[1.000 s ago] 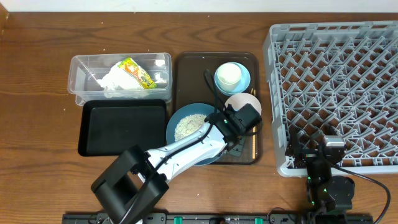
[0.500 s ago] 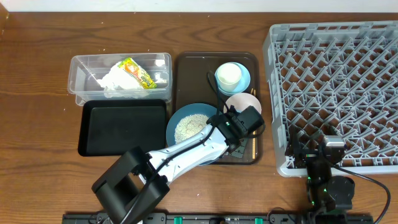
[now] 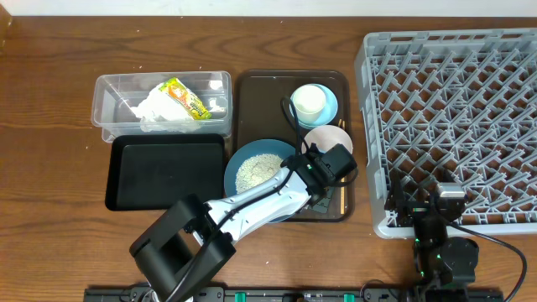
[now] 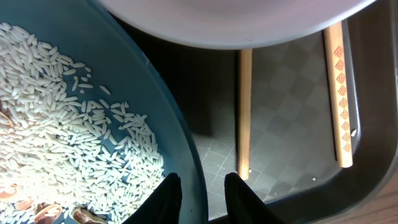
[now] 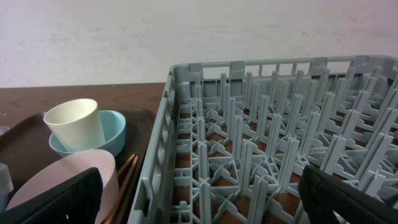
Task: Sort waste into correct bins and load items into the dishwasher rack
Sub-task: 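Lower the left gripper to the blue plate's right rim, then grip the blue plate rim with the left gripper and lift it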
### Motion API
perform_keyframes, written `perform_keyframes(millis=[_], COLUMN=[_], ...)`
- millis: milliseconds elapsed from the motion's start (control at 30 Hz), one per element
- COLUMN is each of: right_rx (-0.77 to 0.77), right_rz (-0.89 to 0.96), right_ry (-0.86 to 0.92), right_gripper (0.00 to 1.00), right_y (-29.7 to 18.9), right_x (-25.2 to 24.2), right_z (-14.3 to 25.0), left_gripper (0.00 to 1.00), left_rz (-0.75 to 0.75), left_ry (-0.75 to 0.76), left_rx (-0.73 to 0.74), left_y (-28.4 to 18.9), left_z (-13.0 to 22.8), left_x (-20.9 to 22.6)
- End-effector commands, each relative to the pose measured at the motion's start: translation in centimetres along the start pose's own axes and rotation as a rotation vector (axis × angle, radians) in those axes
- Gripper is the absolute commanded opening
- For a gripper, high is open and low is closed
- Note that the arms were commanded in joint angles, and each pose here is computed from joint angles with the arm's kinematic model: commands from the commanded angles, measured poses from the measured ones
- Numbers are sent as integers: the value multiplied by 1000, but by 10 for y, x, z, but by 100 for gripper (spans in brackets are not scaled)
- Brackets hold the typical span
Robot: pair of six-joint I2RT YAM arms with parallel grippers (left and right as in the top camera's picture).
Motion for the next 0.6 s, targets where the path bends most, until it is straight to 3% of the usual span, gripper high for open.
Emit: perform_keyframes(millis=[0,567], right_rx=[7,7], right_rz=[-8,-8], right_ry=[2,2], right_gripper=[99,99], right_y=[0,0], right_x=[2,2], right_z=[2,2], left_gripper=[26,19], left_rz=[-27,-27], left_ry=[-9,-8], left_rx=[10,10], left_y=[5,5], left_z=[4,4], left_x=[4,4])
Point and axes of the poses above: each gripper's point midway between its finger pads, its own y axis out along the fingers, its own x axis along the line the jaws close on, z = x × y, the point moved 4 cm from there along -y, back along the fingers, and after that the axes turned 4 degrees about y, right-handed, at the moved point
